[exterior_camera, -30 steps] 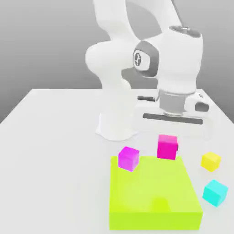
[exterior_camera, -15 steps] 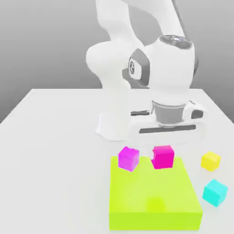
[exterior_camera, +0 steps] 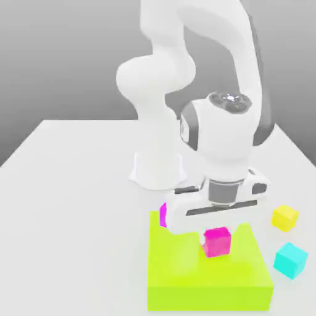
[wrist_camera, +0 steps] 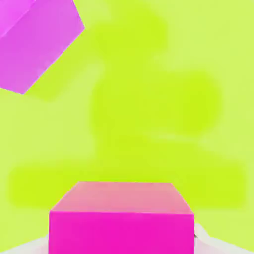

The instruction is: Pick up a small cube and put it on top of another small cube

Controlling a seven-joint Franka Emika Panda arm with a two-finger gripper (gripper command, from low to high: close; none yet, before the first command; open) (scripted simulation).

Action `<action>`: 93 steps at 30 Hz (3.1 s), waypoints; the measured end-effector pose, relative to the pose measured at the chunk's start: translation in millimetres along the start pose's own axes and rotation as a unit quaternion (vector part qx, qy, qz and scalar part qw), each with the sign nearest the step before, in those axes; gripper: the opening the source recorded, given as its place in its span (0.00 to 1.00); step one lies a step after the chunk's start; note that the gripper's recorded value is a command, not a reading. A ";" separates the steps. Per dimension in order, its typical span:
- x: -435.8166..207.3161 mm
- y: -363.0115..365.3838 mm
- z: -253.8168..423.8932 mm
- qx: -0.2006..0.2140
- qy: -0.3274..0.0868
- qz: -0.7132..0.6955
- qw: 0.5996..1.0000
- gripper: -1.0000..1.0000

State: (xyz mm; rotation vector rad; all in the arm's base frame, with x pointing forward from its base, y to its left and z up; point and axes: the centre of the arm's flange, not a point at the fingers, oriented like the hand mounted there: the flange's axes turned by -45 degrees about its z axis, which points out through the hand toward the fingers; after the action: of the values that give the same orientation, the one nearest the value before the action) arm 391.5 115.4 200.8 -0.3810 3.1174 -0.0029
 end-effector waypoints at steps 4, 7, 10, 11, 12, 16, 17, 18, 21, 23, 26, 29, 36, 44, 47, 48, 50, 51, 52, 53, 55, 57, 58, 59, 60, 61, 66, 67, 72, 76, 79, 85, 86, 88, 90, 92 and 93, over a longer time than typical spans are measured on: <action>0.1 -0.6 1.0 0.000 0.000 0.001 1.000 1.00; -2.3 -4.2 -15.0 0.003 -0.001 0.005 1.000 1.00; -3.2 -5.9 -32.8 0.004 -0.001 0.006 1.000 1.00; -3.1 -6.0 -38.3 0.004 -0.001 0.006 1.000 1.00; -2.7 -4.6 -43.5 0.004 -0.001 0.005 1.000 1.00; 0.3 -0.6 -60.9 0.000 0.000 0.002 1.000 1.00; -0.1 1.6 -62.0 0.000 0.001 0.008 1.000 1.00; -1.2 4.5 -61.8 0.000 0.002 0.017 1.000 1.00; -5.0 14.8 -59.6 0.000 0.006 0.047 0.999 1.00; -7.4 22.6 -57.7 0.001 0.008 0.068 0.998 1.00; -11.0 33.4 -54.4 0.003 0.011 0.100 0.995 1.00; -14.3 43.6 -51.0 0.005 0.012 0.133 0.991 1.00; -20.7 67.5 -42.4 0.009 0.014 0.210 0.978 1.00; -26.0 94.1 -31.3 0.011 0.012 0.298 0.954 1.00; -27.5 103.6 -26.7 0.011 0.011 0.331 0.943 1.00; -28.0 106.9 -25.2 0.011 0.011 0.342 0.939 1.00; -28.6 113.5 -22.0 0.011 0.009 0.364 0.931 1.00; -28.8 116.9 -20.3 0.010 0.009 0.375 0.927 1.00; -29.0 120.4 -18.7 0.010 0.008 0.385 0.923 1.00; -29.2 123.8 -17.0 0.010 0.008 0.396 0.918 1.00; -29.3 130.8 -13.5 0.009 0.007 0.417 0.909 1.00; -29.2 137.8 -10.0 0.008 0.005 0.438 0.899 1.00; -29.1 141.3 -8.2 0.007 0.005 0.448 0.894 1.00; -29.0 144.7 -6.3 0.006 0.004 0.459 0.889 1.00; -28.8 148.2 -4.4 0.006 0.004 0.469 0.883 1.00; -28.6 151.7 -2.5 0.005 0.003 0.479 0.878 1.00; -27.3 168.1 9.3 0.000 0.001 0.527 0.850 1.00; -28.0 169.6 15.9 -0.002 0.001 0.531 0.847 1.00; -27.8 171.0 66.6 -0.001 0.000 0.535 0.845 0.00; -27.6 171.0 66.7 -0.001 0.001 0.535 0.845 0.00; -27.4 170.9 69.4 -0.001 0.001 0.535 0.845 0.00; -26.9 171.1 13.9 -0.001 0.002 0.537 0.844 0.00; -25.8 172.8 7.2 -0.001 0.002 0.553 0.833 0.00; -23.1 177.6 -3.7 -0.002 0.003 0.595 0.804 0.00; -19.9 183.0 -13.3 -0.003 0.004 0.640 0.769 0.00; -16.3 188.3 -22.1 -0.004 0.005 0.683 0.731 0.00; -14.2 191.0 -26.2 -0.005 0.006 0.704 0.711 0.00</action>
State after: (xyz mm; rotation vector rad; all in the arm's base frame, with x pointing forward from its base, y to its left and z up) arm 359.3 304.2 226.6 1.9296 2.4929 0.0115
